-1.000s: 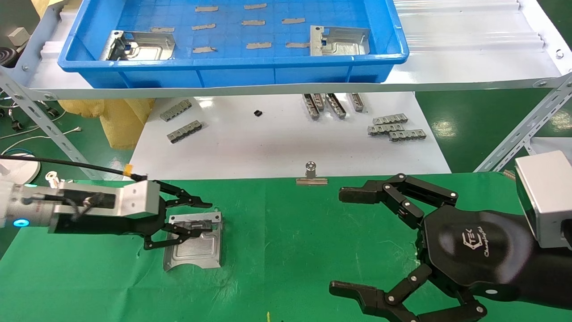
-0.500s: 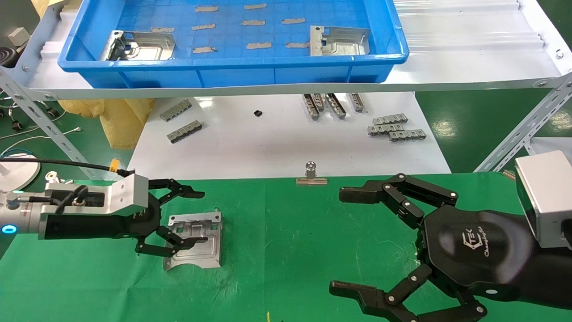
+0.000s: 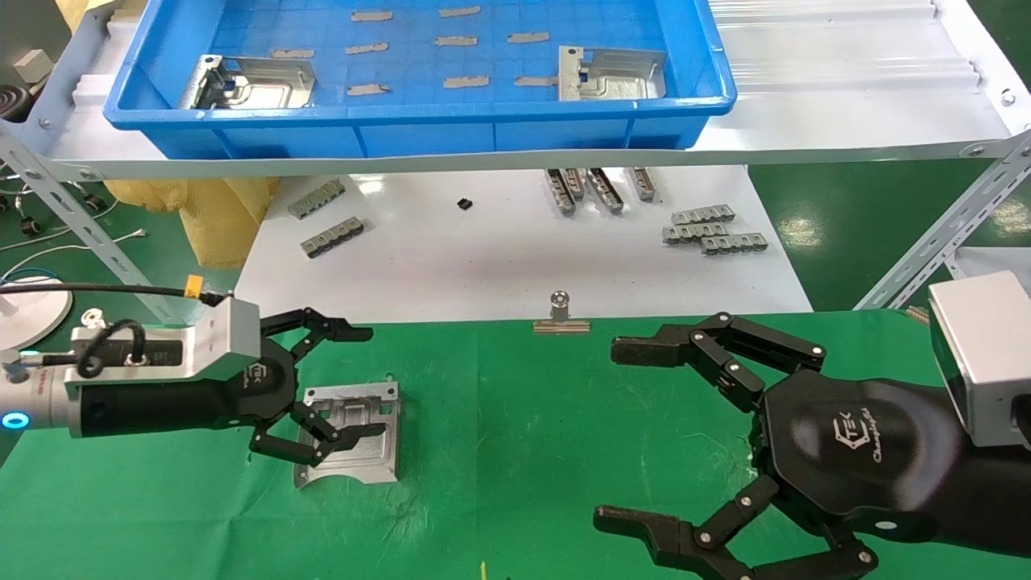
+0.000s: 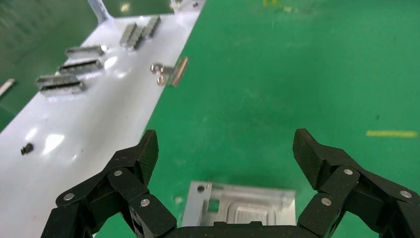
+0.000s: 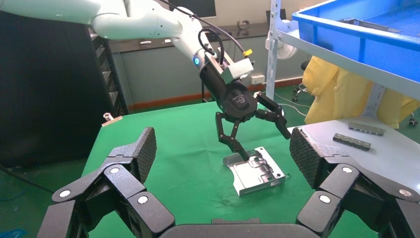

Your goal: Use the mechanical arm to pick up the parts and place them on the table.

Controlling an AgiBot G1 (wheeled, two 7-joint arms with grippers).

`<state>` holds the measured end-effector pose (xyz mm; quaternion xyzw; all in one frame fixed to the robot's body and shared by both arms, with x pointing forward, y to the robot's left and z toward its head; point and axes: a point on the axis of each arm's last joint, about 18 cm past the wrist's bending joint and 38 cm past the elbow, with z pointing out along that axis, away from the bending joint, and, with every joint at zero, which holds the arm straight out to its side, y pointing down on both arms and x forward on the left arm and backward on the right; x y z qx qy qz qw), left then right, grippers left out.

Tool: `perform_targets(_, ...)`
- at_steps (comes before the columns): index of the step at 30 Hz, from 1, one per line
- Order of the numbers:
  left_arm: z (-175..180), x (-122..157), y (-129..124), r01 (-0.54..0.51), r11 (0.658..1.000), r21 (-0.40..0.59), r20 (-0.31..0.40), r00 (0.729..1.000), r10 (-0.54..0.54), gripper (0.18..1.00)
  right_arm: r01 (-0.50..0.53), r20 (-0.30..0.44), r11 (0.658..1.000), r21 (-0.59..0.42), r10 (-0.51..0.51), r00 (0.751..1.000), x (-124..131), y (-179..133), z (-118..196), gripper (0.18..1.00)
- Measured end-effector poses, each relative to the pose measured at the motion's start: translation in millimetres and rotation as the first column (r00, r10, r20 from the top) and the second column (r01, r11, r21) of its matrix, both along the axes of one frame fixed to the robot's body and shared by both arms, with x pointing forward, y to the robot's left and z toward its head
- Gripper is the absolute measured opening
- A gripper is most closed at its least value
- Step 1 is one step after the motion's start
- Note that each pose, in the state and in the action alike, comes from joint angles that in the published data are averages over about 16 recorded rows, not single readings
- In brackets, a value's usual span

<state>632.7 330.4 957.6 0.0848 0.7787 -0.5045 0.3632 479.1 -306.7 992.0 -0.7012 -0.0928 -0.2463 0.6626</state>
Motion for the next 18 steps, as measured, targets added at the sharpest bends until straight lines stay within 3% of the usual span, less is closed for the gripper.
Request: perform_targets(18, 12.5, -39.5, -9.3, 0.082, 0.982, -0.171, -0.023, 0.996, -0.087, 1.000, 0.000, 0.000, 1.000, 0.000, 0.000, 1.000, 0.0, 0.0, 0.0, 1.000)
